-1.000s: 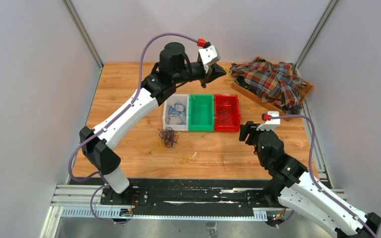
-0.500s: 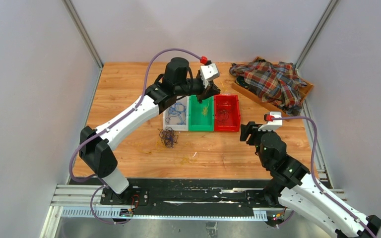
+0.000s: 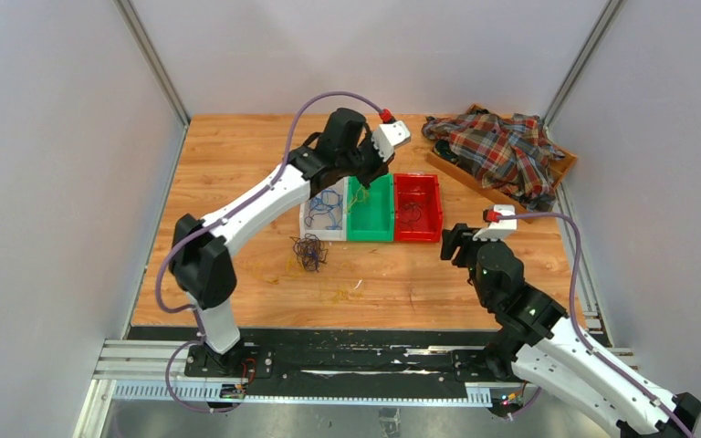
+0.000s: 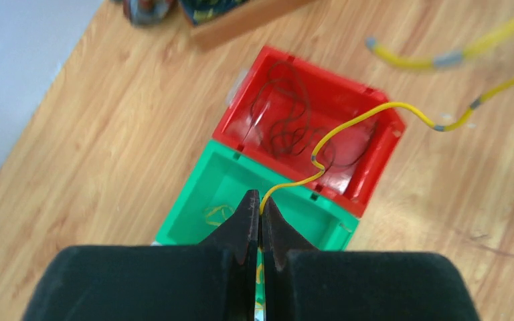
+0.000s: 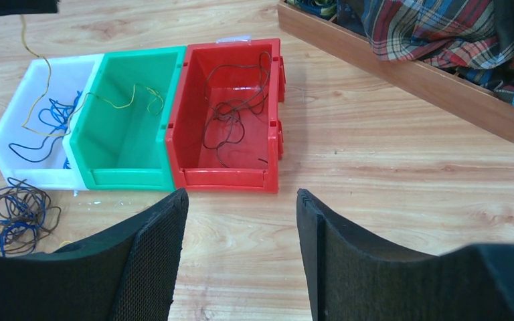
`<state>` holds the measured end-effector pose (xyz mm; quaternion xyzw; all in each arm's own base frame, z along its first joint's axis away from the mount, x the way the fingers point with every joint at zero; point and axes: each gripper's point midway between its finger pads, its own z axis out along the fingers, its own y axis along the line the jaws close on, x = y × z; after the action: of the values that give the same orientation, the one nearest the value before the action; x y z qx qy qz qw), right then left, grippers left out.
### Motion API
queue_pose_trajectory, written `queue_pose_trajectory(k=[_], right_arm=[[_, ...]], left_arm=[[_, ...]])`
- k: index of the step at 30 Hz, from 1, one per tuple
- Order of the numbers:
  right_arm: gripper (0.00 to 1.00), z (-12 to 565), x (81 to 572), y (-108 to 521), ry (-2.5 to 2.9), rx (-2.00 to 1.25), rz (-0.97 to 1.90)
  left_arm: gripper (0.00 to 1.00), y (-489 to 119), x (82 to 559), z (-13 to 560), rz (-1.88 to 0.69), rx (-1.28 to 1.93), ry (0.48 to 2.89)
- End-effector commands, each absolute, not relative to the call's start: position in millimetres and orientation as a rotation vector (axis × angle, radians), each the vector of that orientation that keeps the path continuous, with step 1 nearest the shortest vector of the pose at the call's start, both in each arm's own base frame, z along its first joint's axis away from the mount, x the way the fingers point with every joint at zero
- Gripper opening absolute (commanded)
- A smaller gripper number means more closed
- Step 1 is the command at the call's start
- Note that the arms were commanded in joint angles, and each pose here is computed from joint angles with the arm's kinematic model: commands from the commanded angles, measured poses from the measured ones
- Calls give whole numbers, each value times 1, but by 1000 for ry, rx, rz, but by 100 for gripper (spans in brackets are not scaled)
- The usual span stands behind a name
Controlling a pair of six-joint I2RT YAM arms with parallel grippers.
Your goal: Untangle the cables
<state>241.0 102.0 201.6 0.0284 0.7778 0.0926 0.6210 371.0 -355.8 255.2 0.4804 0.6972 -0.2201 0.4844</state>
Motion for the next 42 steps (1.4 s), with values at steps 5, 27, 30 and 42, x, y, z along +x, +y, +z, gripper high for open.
queue_pose_trajectory(k=[5, 27, 30, 42], right_arm=[[62, 201, 254, 104, 1805, 76, 156], [80, 280, 375, 202, 1625, -77, 664], [77, 278, 394, 213, 1623, -100, 694], [1, 288, 418, 191, 1601, -23, 600]], left_arm=[[0, -332, 407, 190, -446, 1101, 1983], [1, -352, 370, 211, -823, 1022, 2064], [1, -354, 364, 217, -847, 1049, 2039], [33, -362, 363, 234, -870, 1088, 1970]])
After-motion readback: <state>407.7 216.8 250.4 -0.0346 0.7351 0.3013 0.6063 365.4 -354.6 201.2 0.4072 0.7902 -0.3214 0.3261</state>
